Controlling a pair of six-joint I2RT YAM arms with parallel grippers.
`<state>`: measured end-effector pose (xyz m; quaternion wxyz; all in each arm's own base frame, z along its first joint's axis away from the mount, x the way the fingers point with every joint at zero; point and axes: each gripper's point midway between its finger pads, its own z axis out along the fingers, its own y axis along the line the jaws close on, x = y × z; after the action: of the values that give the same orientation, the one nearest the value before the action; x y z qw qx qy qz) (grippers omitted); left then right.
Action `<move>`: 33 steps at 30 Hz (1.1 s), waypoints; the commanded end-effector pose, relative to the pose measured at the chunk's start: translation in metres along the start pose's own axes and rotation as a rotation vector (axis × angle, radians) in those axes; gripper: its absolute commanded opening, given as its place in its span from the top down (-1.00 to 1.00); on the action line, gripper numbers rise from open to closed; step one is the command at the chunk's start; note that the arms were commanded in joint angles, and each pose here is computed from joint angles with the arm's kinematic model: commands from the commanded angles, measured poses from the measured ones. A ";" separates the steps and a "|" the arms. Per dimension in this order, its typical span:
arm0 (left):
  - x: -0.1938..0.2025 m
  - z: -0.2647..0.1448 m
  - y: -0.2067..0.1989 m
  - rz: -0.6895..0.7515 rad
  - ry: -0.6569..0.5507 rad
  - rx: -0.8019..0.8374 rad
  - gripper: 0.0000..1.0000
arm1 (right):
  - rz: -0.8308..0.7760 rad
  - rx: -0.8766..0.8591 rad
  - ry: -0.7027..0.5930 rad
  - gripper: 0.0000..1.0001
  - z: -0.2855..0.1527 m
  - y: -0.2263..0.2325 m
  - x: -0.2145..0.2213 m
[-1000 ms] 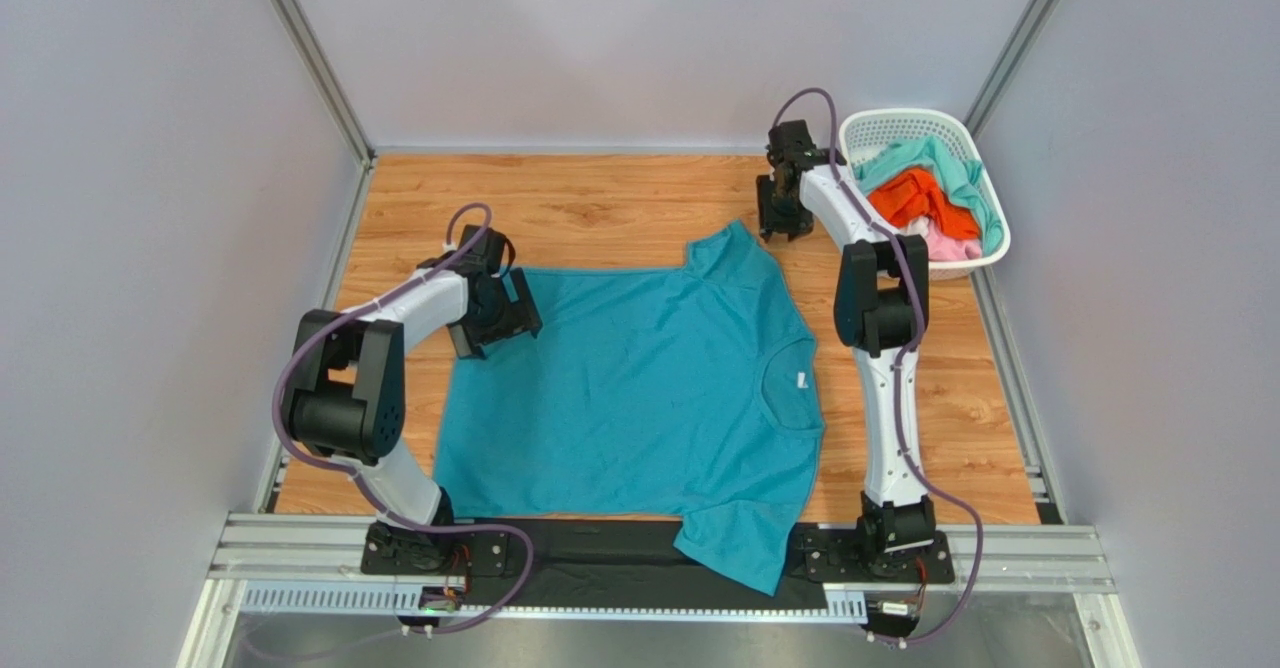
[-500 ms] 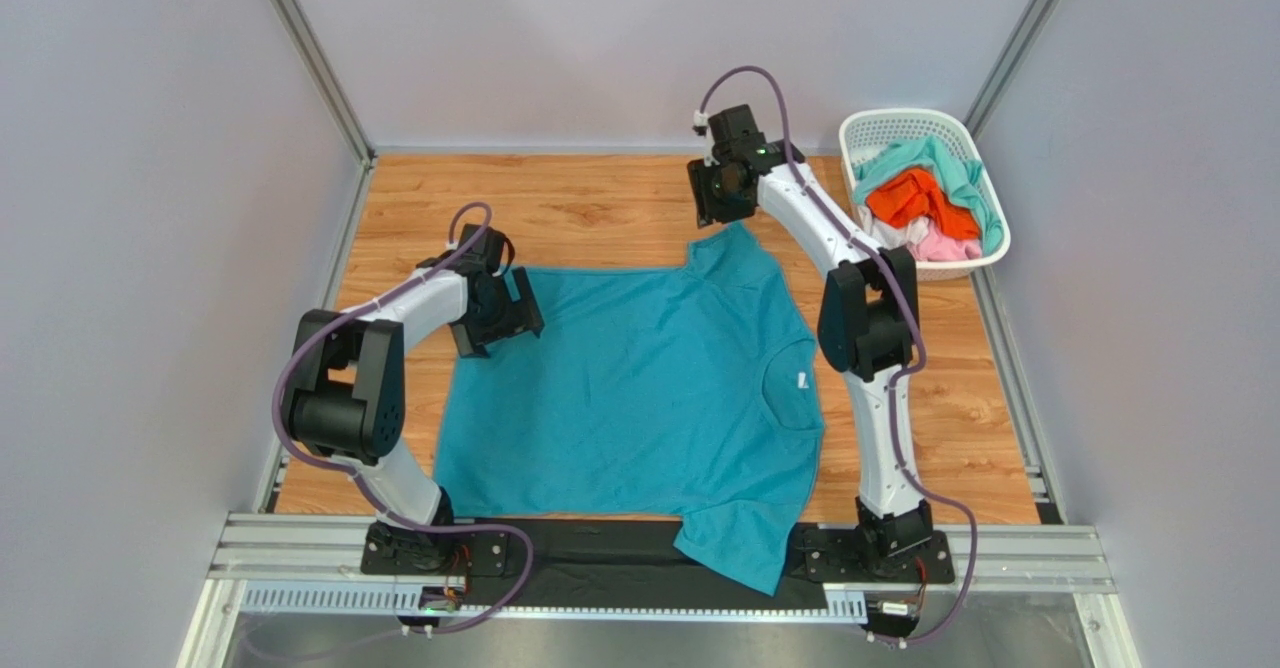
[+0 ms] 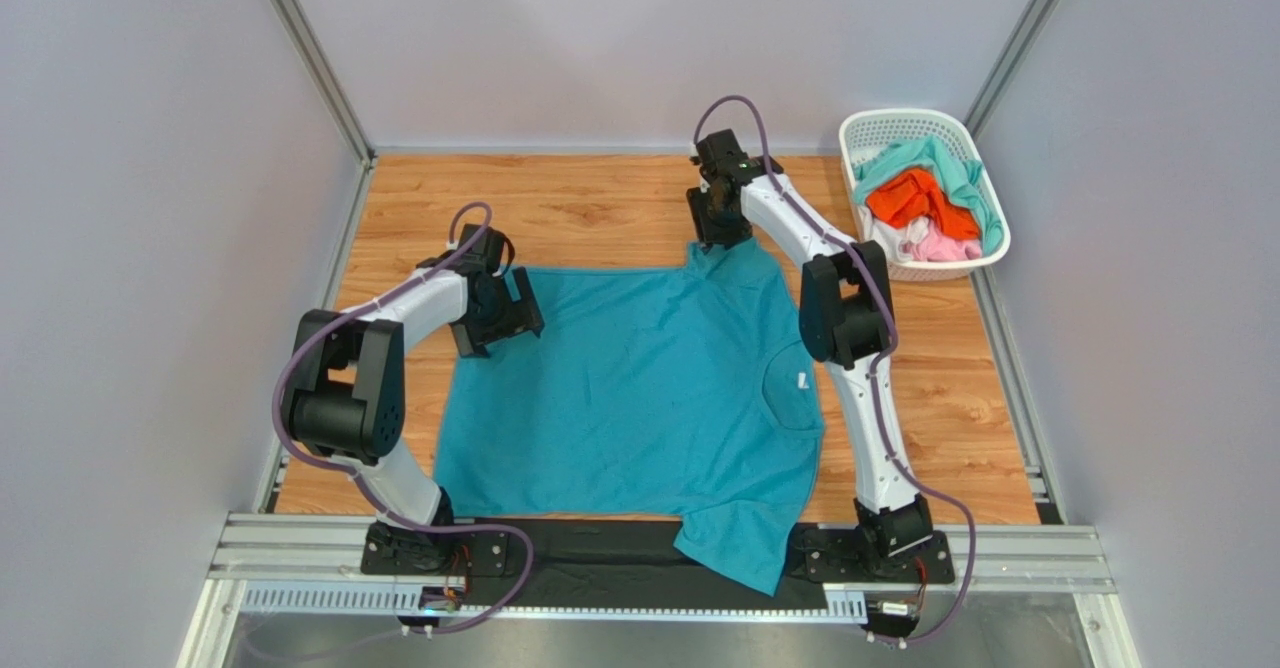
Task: Fold and stack the t-shirts
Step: Flatten the tshirt out
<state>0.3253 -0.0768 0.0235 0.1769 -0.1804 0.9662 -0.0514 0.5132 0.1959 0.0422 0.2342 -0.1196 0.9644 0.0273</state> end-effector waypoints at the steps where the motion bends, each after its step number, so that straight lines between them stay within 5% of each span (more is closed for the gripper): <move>1: -0.006 0.000 -0.008 0.010 -0.012 0.032 -0.99 | -0.015 0.001 -0.019 0.07 0.006 0.001 -0.010; 4: -0.006 0.001 -0.009 0.011 -0.012 0.034 -0.99 | -0.012 0.001 -0.021 0.06 0.014 0.002 -0.012; 9: -0.005 0.002 -0.008 0.008 -0.008 0.032 -0.99 | -0.007 0.003 -0.051 0.47 0.017 0.005 -0.019; 17: -0.005 0.001 -0.009 0.010 -0.010 0.035 -0.99 | -0.030 0.079 -0.134 0.67 -0.011 0.011 -0.037; 33: -0.003 0.006 -0.007 0.010 0.003 0.026 -1.00 | 0.020 0.073 -0.191 0.54 0.009 0.035 -0.049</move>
<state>0.3264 -0.0777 0.0235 0.1779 -0.1801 0.9660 -0.0536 0.5258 0.2342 0.0396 0.2799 -0.1213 0.9523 -0.0037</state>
